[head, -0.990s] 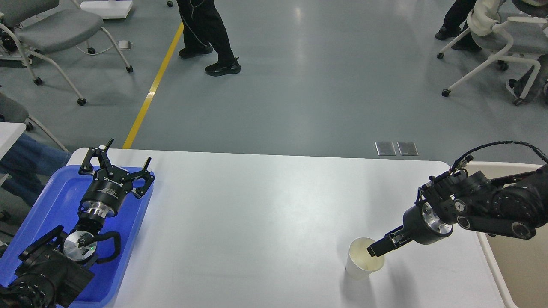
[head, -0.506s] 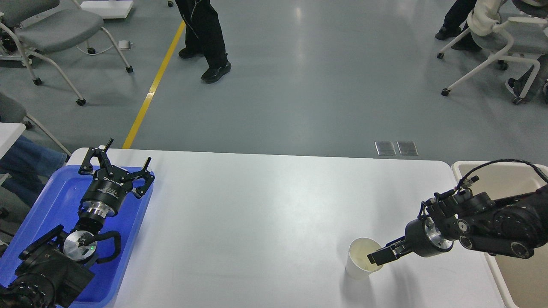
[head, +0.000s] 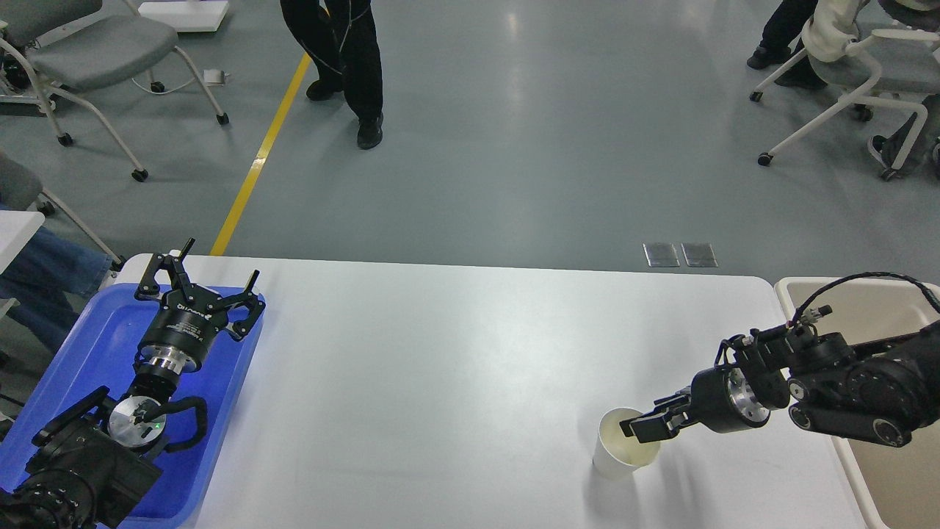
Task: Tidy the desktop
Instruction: 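Close the right gripper on the rim of the paper cup, then lift the cup with the right gripper and carry it toward the bin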
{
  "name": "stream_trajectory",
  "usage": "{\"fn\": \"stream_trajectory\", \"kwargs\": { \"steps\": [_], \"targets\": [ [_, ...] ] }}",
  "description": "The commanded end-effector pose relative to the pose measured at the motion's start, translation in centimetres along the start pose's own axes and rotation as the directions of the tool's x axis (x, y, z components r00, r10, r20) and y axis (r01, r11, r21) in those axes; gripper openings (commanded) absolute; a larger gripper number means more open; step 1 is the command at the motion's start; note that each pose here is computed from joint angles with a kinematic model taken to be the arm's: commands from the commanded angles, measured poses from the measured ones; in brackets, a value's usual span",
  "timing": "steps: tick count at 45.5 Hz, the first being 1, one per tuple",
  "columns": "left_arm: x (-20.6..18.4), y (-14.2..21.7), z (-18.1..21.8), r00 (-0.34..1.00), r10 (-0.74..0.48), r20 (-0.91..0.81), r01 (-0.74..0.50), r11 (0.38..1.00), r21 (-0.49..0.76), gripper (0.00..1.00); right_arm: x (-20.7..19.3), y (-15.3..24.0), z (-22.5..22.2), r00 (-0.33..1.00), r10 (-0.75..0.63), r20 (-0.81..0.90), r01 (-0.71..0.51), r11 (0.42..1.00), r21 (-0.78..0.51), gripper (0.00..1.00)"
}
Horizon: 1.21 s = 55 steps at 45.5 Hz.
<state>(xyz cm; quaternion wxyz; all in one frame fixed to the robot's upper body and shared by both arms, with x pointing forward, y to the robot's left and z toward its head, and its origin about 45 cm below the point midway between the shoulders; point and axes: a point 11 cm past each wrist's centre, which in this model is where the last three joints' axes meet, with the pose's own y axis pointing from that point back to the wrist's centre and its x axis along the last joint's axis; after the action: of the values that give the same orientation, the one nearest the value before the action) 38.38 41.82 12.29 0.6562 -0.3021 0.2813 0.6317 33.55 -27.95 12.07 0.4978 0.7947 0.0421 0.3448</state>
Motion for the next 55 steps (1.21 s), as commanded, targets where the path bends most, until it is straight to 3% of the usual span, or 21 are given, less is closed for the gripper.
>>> {"fn": "stream_trajectory", "kwargs": {
  "steps": [1, 9, 14, 19, 20, 40, 45, 55],
  "targets": [
    [0.0, 0.0, 0.0, 1.0, 0.0, 0.0, 0.0, 1.0, -0.001, 1.0, -0.2, -0.1, 0.1, 0.998, 0.032, -0.051, -0.031, 0.999, 0.032, 0.59],
    [0.0, 0.0, 0.0, 1.0, 0.0, 0.0, 0.0, 1.0, 0.001, 1.0, -1.3, 0.1, 2.5, 0.998, 0.051, -0.046, -0.052, 0.998, -0.032, 0.44],
    [0.0, 0.0, 0.0, 1.0, 0.001, 0.001, -0.001, 1.0, 0.001, 1.0, -1.9, 0.0, 2.7, 0.998, 0.044, -0.035, -0.045, 0.998, -0.036, 0.4],
    [0.0, 0.0, 0.0, 1.0, 0.0, 0.0, 0.0, 1.0, 0.001, 1.0, -2.3, -0.1, 2.7, 0.999, 0.036, -0.035, -0.037, 0.999, -0.038, 0.01],
    [0.0, 0.0, 0.0, 1.0, 0.0, 0.0, 0.0, 1.0, 0.001, 1.0, -2.4, -0.1, 2.7, 0.999, 0.032, -0.032, -0.033, 0.999, -0.037, 0.0],
    [0.0, 0.0, 0.0, 1.0, 0.001, 0.001, -0.001, 1.0, 0.001, 1.0, -1.1, 0.7, 2.6, 0.998, 0.06, -0.023, -0.061, 0.998, -0.015, 0.0],
    [0.0, 0.0, 0.0, 1.0, 0.0, 0.0, 0.0, 1.0, 0.001, 1.0, 0.4, 1.7, 2.4, 0.996, 0.09, -0.03, -0.09, 0.996, -0.001, 0.0],
    [0.0, 0.0, 0.0, 1.0, 0.0, 0.0, 0.0, 1.0, 0.001, 1.0, 7.1, 4.8, -1.2, 0.97, 0.242, -0.028, -0.238, 0.965, 0.109, 0.0]
  ]
}}
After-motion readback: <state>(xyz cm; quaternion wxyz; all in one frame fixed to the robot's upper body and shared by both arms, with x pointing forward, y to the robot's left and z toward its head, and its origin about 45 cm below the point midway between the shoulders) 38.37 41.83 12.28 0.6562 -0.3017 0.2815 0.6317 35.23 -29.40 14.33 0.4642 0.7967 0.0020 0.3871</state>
